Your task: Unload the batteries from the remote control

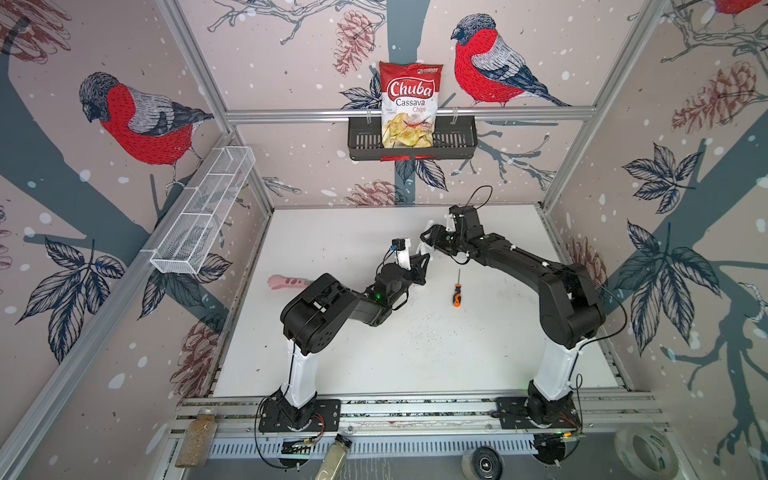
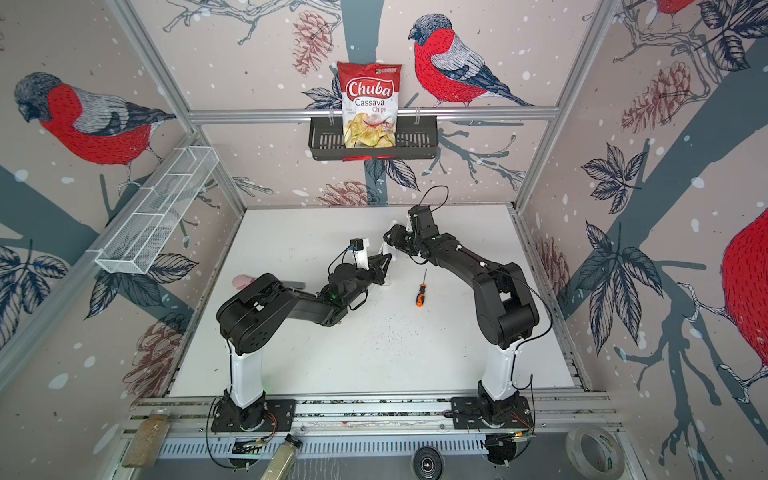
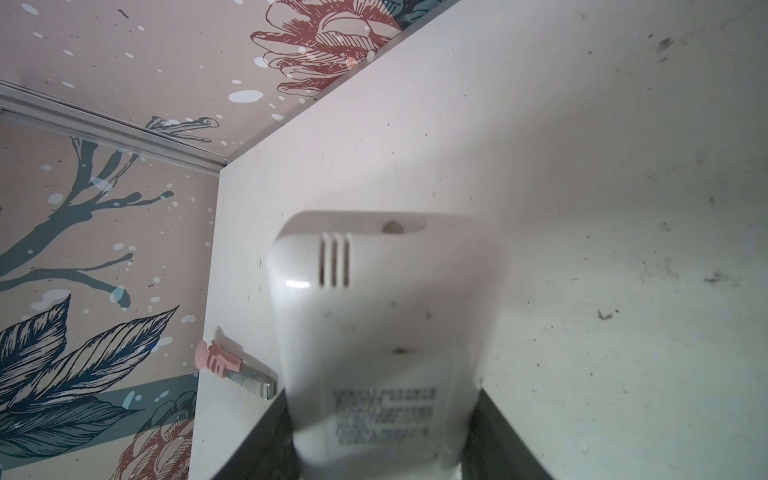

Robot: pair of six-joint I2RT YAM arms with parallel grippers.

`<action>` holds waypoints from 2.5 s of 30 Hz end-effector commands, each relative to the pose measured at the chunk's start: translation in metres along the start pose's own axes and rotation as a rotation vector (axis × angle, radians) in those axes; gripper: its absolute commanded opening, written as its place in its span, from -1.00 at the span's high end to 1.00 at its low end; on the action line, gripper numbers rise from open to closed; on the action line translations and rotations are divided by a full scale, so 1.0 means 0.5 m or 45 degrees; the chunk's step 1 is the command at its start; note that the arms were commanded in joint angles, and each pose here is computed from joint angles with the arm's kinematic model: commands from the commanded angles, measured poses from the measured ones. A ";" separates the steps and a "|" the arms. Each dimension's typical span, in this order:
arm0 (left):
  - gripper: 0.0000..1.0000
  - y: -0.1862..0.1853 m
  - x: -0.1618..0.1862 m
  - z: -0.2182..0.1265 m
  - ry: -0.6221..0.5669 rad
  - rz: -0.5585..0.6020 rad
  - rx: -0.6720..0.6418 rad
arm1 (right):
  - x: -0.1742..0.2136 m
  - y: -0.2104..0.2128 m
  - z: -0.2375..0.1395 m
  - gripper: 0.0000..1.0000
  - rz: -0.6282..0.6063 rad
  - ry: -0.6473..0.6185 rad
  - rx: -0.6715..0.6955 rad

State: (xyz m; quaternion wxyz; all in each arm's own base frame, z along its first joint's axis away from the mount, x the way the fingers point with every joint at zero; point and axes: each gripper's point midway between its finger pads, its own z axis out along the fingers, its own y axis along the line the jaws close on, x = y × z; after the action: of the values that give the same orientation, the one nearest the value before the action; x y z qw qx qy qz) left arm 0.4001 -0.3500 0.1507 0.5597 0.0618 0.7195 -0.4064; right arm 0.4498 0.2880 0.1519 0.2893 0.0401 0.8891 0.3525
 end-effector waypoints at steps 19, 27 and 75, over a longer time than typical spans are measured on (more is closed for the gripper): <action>0.74 -0.036 -0.034 -0.011 -0.049 0.016 0.074 | -0.015 -0.010 -0.005 0.24 0.003 -0.030 -0.001; 0.73 -0.053 -0.055 -0.045 -0.064 0.041 0.085 | -0.024 -0.034 -0.007 0.24 0.011 -0.034 0.024; -0.94 0.079 -0.117 -0.251 -0.057 0.167 -0.354 | 0.166 -0.188 0.028 0.24 -0.445 0.542 0.679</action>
State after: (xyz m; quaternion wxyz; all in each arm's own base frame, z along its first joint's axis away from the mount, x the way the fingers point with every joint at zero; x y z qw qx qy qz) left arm 0.3475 -0.2240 0.1779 0.5898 0.0275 0.7618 -0.2665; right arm 0.4063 0.2521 0.0453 0.1429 -0.1054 0.9815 0.0721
